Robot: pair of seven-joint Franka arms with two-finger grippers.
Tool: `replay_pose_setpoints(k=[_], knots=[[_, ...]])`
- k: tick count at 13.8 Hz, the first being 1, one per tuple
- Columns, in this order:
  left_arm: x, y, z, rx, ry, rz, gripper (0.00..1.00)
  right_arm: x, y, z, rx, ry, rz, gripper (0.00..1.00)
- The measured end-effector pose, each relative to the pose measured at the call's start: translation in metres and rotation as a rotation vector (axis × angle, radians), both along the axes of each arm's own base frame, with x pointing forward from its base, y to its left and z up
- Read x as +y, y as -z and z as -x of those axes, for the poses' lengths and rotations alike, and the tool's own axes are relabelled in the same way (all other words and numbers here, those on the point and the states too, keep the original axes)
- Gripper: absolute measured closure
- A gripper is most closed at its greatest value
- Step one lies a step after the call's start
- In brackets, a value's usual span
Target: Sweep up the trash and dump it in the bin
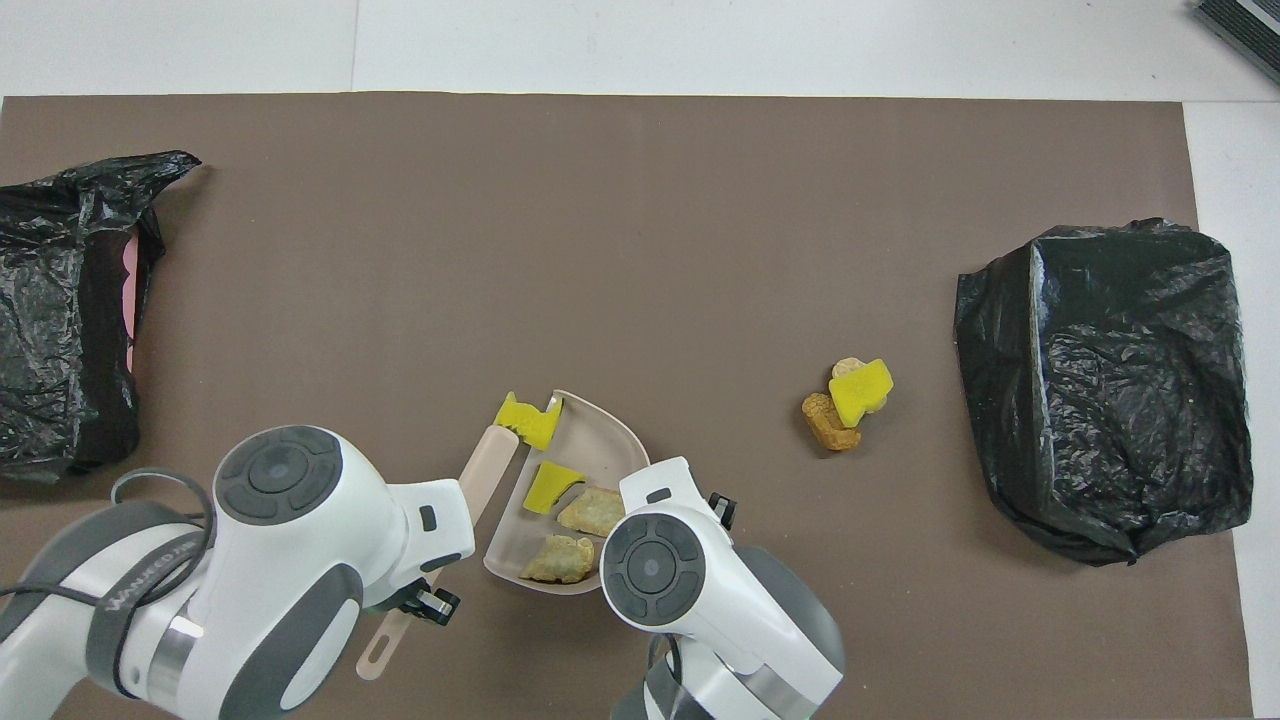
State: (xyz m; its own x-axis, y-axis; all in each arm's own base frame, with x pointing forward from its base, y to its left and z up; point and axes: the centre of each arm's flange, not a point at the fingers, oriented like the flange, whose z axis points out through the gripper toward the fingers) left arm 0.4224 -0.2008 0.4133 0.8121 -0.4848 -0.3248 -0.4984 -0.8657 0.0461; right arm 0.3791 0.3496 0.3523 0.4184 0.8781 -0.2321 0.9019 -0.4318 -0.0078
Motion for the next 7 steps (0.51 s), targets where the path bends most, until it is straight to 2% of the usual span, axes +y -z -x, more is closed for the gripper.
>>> replay_pose_setpoints(k=[4, 6, 7], knots=[[0.006, 0.027, -0.065, 0.006, 0.047, -0.002, 0.73, 0.0, 0.0, 0.0, 0.0, 0.001, 0.0, 0.67], [0.012, 0.046, -0.083, 0.002, 0.071, 0.011, 0.73, 0.0, 0.0, 0.0, 0.0, 0.001, 0.0, 0.67], [0.011, 0.054, -0.084, 0.013, 0.085, 0.012, 0.73, 0.0, 0.0, 0.0, 0.0, 0.001, 0.0, 0.67]])
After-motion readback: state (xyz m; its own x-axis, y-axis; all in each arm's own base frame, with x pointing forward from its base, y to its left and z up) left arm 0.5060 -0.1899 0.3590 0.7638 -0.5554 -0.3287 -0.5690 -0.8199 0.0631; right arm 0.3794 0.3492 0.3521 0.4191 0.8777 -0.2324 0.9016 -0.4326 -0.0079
